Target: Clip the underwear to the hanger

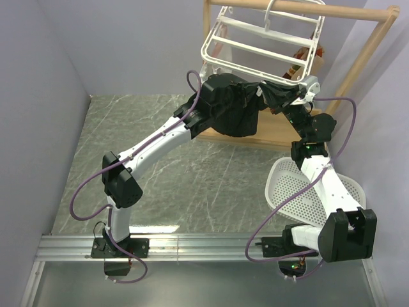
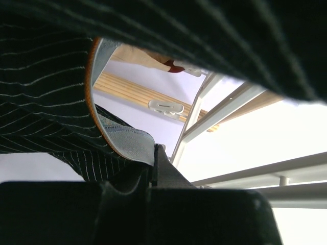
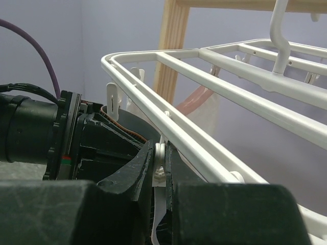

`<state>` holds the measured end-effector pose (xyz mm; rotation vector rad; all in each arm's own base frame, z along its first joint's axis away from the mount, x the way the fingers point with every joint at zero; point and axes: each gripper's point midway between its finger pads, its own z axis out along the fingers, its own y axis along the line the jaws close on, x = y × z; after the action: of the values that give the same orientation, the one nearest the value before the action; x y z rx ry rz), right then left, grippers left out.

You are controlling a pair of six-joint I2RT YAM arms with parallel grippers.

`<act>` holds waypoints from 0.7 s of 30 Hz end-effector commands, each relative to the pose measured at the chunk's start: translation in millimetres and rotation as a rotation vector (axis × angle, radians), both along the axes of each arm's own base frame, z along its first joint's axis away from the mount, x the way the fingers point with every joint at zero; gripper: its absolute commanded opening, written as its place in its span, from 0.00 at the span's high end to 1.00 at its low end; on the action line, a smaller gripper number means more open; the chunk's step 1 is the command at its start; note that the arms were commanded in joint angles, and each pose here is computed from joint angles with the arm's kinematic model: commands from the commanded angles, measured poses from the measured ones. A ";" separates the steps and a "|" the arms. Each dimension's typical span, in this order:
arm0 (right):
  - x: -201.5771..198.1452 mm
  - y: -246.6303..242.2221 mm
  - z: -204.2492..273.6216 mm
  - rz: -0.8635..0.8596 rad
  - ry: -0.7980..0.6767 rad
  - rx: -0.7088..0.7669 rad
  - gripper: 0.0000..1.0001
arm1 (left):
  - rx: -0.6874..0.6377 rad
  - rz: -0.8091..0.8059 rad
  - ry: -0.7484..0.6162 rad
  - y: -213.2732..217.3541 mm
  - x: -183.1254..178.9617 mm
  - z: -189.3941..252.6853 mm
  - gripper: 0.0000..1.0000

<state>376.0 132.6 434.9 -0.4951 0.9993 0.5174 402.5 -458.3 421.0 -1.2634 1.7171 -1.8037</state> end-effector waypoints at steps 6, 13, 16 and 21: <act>0.9 9.9 -10.5 0.033 0.006 -0.025 1.00 | -0.279 -0.012 0.104 14.7 -11.7 57.4 1.00; 2.7 8.7 -11.9 0.021 0.003 -0.032 0.92 | -0.282 -0.016 0.101 16.6 -12.5 61.3 1.00; 4.2 7.9 -13.1 0.015 0.007 -0.031 0.87 | -0.284 -0.020 0.104 16.9 -13.8 63.0 1.00; 6.3 6.5 -13.6 0.003 0.008 -0.033 0.79 | -0.287 -0.027 0.108 18.3 -15.9 65.4 1.00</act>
<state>379.3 133.7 432.4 -0.5063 0.9948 0.5014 403.1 -457.4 420.2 -1.2588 1.7339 -1.8102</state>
